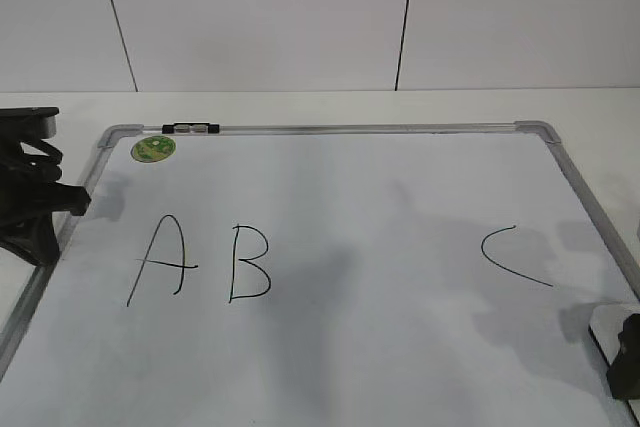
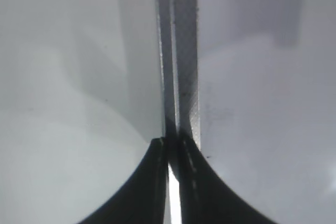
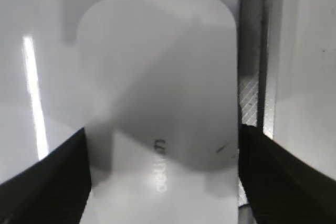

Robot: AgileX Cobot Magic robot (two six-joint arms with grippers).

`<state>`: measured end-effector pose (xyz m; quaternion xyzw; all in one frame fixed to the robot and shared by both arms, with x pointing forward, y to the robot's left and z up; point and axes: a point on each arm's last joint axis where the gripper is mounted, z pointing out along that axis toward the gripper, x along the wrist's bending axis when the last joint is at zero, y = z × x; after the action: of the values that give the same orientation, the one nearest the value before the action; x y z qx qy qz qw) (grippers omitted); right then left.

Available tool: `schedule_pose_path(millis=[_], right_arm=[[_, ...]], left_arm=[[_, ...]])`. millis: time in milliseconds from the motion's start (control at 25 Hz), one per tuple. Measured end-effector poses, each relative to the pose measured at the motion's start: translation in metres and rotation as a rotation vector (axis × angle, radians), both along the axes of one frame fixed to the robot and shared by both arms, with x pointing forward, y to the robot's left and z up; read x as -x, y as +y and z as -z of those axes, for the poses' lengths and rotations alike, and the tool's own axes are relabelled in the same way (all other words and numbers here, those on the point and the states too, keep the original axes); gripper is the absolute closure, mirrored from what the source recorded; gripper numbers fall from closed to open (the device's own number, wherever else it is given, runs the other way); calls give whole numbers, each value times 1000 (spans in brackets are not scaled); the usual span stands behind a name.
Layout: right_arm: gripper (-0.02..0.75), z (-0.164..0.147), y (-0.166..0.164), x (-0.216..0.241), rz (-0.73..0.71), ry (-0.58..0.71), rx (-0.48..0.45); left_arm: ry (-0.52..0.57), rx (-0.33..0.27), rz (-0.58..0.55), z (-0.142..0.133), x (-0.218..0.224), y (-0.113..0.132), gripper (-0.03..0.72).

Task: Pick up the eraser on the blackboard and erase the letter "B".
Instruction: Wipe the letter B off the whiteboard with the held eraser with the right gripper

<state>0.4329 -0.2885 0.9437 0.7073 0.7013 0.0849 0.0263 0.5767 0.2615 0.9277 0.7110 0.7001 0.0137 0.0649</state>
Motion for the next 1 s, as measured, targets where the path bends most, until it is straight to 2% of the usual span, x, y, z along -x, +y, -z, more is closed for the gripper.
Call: schedule_pose_path(millis=[120, 280, 480, 880, 1000], right_arm=[[106, 4, 0, -2, -1, 19, -1], [164, 3, 0, -3, -2, 26, -4], [195, -3, 1, -6, -13, 66, -5], [198, -12, 1, -8, -21, 106, -11], [198, -17, 5, -14, 16, 83, -56]], left_arm=[[0, 0, 0, 0, 0, 0, 669], [0, 0, 0, 0, 0, 0, 669], [2, 0, 0, 0, 0, 0, 669], [2, 0, 0, 0, 0, 0, 669], [2, 0, 0, 0, 0, 0, 669]])
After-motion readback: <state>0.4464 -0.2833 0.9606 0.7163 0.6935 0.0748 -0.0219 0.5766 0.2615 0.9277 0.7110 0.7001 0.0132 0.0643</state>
